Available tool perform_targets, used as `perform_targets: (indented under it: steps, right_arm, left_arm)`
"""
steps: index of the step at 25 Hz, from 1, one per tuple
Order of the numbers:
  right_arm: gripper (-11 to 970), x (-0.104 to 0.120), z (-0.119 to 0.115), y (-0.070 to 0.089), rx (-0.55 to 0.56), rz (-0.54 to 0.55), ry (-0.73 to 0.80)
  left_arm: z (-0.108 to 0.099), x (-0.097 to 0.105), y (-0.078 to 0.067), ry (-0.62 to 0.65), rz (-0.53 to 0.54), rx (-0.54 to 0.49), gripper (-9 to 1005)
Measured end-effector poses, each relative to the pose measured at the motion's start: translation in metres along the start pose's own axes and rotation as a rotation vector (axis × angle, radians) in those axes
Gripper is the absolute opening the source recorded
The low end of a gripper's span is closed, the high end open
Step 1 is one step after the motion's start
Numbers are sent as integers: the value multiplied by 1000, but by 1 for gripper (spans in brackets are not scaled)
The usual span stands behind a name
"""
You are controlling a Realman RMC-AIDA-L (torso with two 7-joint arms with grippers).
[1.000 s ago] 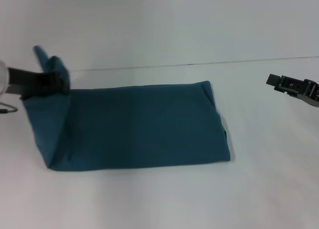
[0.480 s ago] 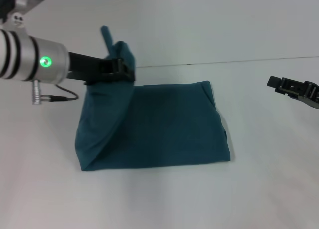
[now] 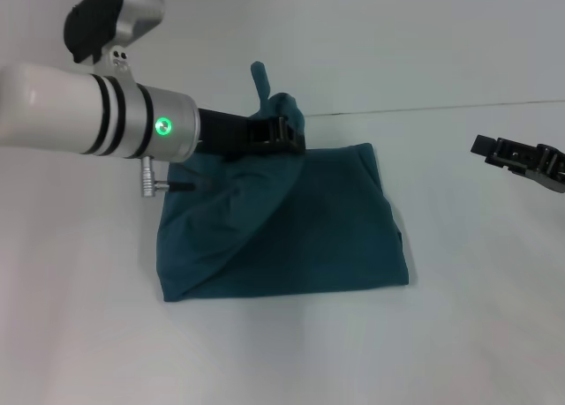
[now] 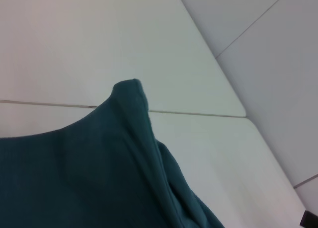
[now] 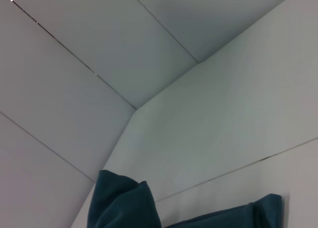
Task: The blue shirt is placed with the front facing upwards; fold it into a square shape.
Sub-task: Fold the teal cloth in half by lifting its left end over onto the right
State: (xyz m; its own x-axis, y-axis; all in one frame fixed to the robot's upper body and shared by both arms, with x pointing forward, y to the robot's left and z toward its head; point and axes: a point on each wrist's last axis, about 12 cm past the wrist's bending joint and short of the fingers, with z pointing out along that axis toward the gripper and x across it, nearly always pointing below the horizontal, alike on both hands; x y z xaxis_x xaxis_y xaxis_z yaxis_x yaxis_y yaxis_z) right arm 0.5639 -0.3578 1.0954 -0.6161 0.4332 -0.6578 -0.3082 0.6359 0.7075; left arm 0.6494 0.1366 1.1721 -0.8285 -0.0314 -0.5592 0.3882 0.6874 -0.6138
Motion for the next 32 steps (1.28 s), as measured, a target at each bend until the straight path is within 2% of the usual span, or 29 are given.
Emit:
perform_targets:
  steps: [7, 15, 24, 32]
  right_arm:
    - [565, 0, 0, 0, 0, 0, 1]
    - [565, 1, 0, 0, 0, 1, 1]
    - [564, 0, 1, 0, -1, 0, 1]
    - [563, -2, 1, 1, -2, -5, 3]
  left_arm:
    - [10, 1, -2, -19, -12, 31, 93]
    - [19, 5, -11, -9, 1, 67, 125]
    - [30, 10, -2, -22, -68, 49, 162]
    - [32, 9, -18, -35, -19, 168, 195]
